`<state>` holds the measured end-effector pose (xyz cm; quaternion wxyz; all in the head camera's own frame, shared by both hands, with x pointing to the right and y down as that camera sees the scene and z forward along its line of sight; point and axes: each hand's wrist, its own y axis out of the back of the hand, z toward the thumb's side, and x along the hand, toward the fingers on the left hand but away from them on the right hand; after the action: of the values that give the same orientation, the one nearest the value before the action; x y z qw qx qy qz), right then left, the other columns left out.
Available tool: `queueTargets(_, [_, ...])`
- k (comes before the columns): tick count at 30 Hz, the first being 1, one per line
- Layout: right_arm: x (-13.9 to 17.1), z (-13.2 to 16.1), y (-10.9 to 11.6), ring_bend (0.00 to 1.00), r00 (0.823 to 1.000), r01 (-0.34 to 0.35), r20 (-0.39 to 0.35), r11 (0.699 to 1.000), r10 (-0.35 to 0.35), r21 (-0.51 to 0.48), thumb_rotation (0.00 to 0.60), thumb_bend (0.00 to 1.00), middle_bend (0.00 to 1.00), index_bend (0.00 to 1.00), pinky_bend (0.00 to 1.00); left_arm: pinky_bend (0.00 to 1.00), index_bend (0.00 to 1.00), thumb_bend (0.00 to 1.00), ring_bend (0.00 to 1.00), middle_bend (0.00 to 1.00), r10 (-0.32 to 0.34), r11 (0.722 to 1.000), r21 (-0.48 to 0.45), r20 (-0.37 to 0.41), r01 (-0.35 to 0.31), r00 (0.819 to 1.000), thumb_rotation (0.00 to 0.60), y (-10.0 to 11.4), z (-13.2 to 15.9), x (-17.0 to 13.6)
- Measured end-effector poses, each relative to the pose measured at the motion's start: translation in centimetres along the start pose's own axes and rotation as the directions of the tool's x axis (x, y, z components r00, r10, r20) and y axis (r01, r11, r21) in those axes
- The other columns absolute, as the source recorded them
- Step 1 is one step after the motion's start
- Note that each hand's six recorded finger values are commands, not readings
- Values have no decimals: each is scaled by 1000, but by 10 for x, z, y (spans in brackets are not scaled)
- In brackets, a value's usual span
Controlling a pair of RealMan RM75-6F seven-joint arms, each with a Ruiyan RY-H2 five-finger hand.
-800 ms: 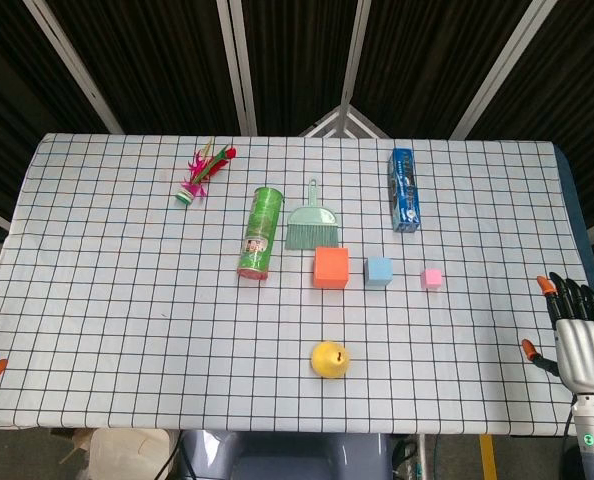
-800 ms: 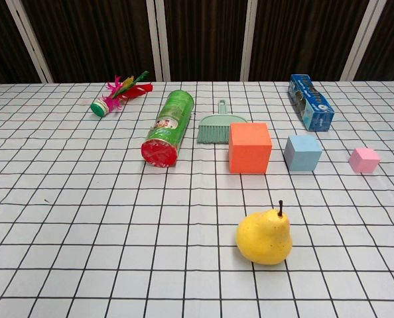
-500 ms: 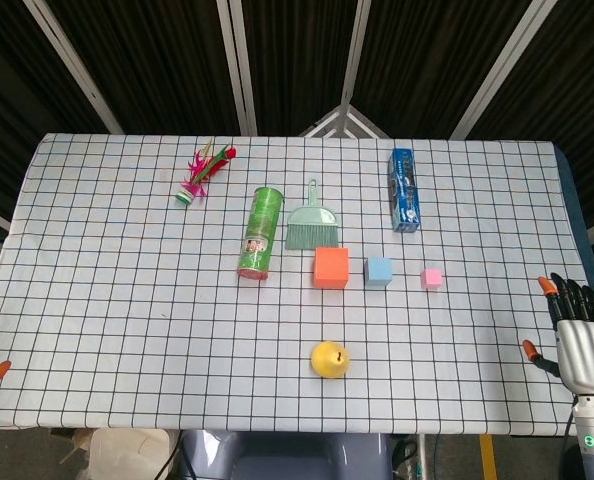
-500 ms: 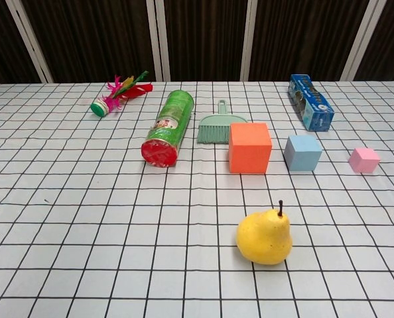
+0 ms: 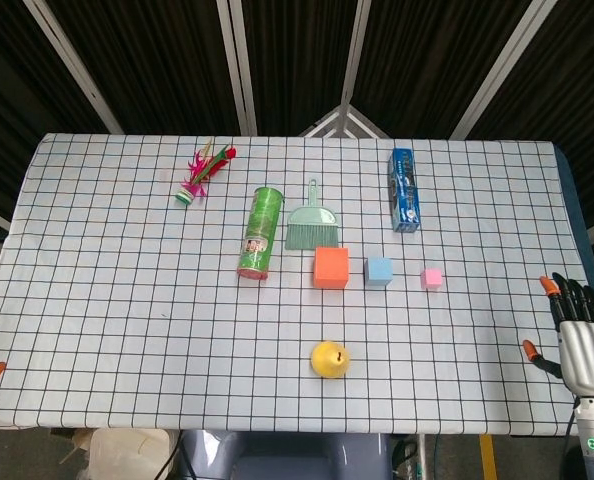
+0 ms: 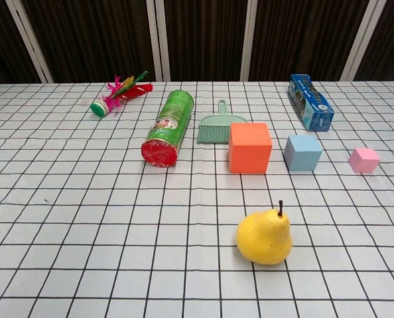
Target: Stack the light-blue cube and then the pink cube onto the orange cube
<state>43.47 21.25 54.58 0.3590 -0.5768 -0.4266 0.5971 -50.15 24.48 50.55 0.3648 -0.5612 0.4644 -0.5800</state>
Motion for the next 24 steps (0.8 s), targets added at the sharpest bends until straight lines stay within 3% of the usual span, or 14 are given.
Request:
queueTargets(11, [-31,37,-8,21,992,-70,-113,990,56,-124,600,310,52,95,56,0,101,161,0,0,0,1000,2,-22,1,1000,600,-1,-4,3])
queueTargets(15, [-57,64,-16,21,978,-155,-159,981,135,-120,600,310,46,95,53,0,102,161,0,0,8,1000,7,-47,-8,999,600,0,-8,3])
queueTargets(20, [-86,94,-28,21,956,-262,-165,958,241,-117,600,310,45,95,53,0,103,161,0,0,13,1000,1,-89,-13,996,600,0,-15,7])
queueTargets(24, [-104,117,-35,21,942,-310,-166,945,291,-105,600,310,39,95,47,0,103,161,0,0,16,1000,3,-109,-16,994,600,0,-19,10])
